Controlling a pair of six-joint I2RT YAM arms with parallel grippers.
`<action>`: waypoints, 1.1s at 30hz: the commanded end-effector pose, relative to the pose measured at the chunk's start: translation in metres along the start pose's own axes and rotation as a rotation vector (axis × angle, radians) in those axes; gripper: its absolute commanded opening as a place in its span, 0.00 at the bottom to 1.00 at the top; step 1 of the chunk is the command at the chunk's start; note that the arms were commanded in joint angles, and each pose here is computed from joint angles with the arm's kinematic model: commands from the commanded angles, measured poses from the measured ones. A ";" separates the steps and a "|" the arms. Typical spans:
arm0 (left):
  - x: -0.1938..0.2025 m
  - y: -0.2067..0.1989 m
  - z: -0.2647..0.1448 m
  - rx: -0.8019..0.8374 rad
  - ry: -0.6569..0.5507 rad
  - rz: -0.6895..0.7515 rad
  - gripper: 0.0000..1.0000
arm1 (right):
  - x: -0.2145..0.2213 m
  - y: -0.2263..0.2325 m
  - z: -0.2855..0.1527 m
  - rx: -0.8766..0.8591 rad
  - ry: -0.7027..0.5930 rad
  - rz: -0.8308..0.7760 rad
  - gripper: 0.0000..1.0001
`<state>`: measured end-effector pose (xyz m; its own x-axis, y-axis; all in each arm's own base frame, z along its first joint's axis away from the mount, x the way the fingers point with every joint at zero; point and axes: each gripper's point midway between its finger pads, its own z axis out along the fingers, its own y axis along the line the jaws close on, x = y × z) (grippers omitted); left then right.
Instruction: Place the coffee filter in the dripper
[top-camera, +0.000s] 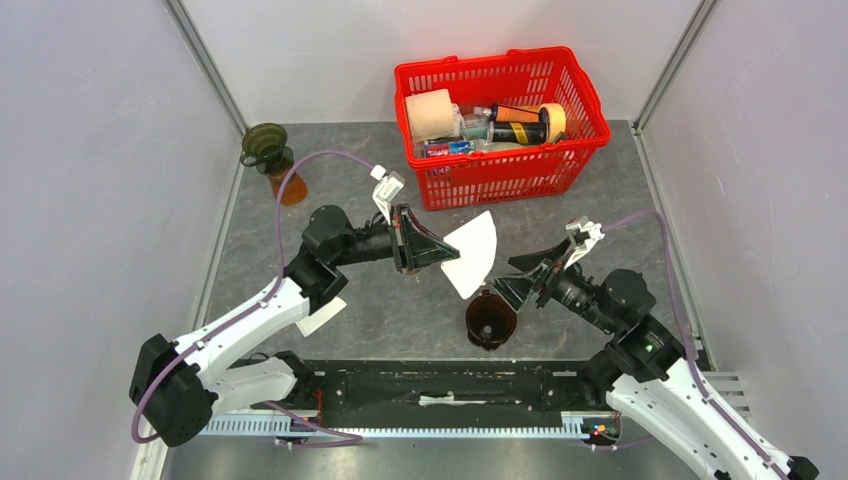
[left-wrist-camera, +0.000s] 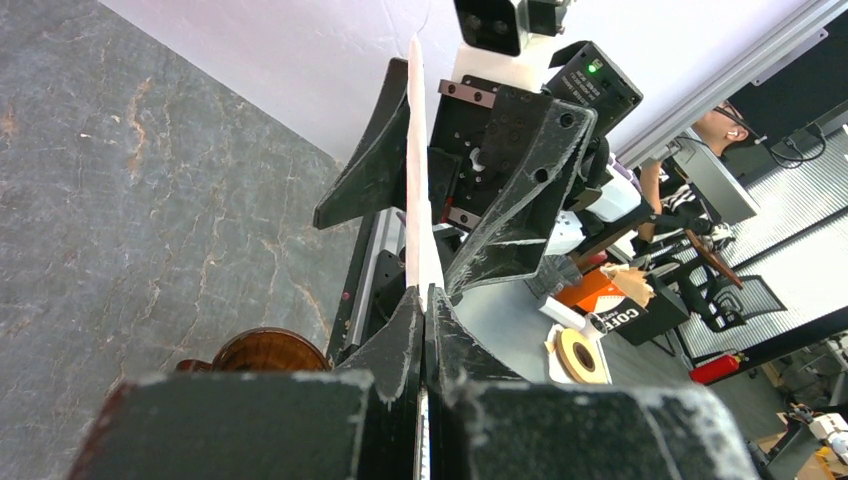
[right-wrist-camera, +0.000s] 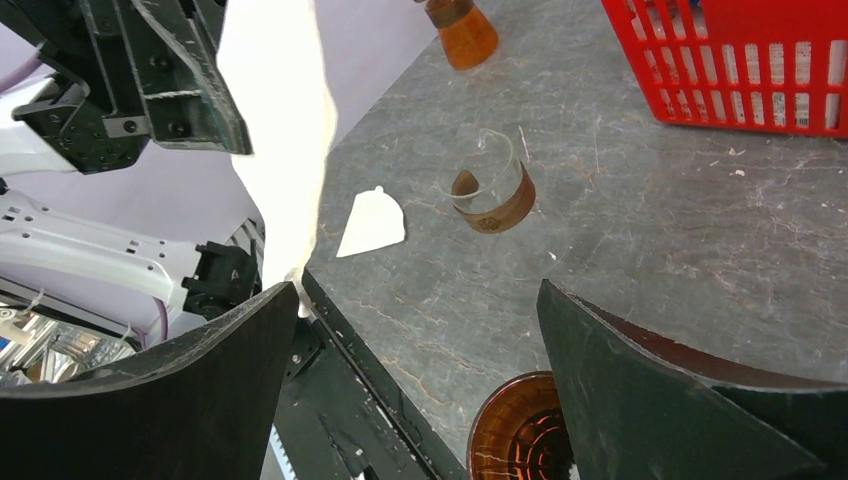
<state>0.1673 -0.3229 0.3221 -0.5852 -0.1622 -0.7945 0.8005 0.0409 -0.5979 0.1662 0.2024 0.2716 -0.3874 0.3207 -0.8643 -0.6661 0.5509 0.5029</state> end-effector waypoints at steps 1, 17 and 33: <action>-0.011 -0.010 0.001 0.029 -0.041 0.016 0.02 | 0.001 -0.004 0.008 0.009 -0.002 0.001 0.97; -0.010 -0.011 0.001 0.040 -0.038 0.017 0.02 | -0.005 -0.008 0.006 0.029 -0.041 -0.007 0.97; -0.009 -0.011 0.003 0.054 -0.028 0.006 0.02 | -0.007 -0.007 0.008 0.027 -0.041 -0.013 0.97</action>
<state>0.1669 -0.3235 0.3280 -0.5795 -0.1776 -0.7954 0.8055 0.0236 -0.5922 0.1753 0.2035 0.2578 -0.3986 0.3117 -0.8625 -0.6392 0.5800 0.5050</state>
